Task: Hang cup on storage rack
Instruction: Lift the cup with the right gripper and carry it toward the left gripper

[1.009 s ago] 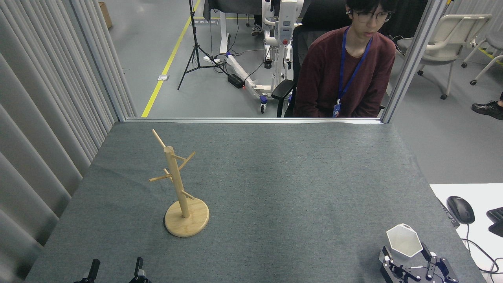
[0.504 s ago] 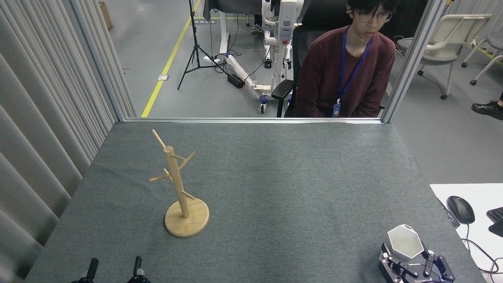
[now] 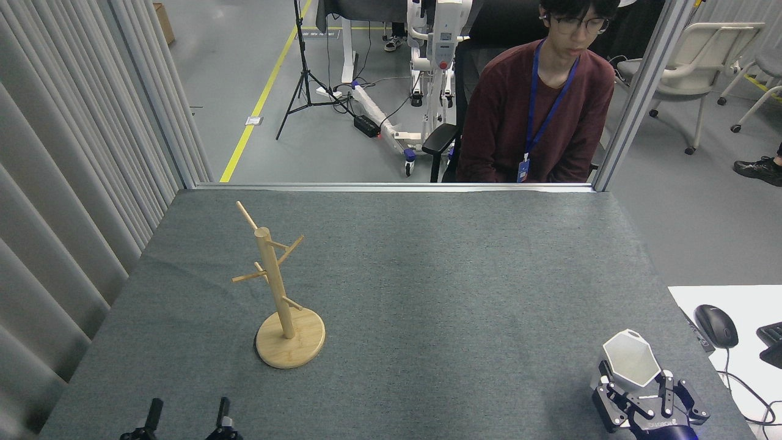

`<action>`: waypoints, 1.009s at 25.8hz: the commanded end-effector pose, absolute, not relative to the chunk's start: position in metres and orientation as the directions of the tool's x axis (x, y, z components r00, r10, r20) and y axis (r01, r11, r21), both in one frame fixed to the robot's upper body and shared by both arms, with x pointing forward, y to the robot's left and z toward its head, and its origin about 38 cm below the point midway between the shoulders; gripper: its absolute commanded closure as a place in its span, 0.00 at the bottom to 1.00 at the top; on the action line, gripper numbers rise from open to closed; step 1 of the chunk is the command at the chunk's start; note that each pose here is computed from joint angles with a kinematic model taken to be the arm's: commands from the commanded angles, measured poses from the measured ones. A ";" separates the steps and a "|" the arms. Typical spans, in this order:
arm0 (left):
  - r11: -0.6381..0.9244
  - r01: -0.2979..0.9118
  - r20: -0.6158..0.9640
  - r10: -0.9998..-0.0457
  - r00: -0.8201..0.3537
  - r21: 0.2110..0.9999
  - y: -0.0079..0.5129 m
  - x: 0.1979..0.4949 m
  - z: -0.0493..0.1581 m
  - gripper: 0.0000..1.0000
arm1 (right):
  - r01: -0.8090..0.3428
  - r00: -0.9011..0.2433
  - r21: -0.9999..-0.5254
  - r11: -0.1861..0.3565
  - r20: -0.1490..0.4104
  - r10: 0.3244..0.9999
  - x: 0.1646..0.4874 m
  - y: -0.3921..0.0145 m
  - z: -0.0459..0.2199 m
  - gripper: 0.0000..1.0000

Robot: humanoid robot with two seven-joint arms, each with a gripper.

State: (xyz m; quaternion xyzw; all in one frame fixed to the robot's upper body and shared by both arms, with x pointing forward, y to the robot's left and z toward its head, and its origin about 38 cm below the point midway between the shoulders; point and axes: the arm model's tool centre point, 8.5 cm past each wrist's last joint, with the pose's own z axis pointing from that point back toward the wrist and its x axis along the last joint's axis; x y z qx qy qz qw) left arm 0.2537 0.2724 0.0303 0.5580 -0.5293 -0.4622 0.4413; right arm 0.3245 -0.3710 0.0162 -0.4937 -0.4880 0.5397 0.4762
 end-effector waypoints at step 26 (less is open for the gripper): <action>-0.133 -0.191 -0.221 -0.788 -0.574 0.972 0.039 0.272 -0.006 0.01 | 0.157 -0.309 -0.980 0.121 0.068 0.949 0.301 -0.207 0.090 0.34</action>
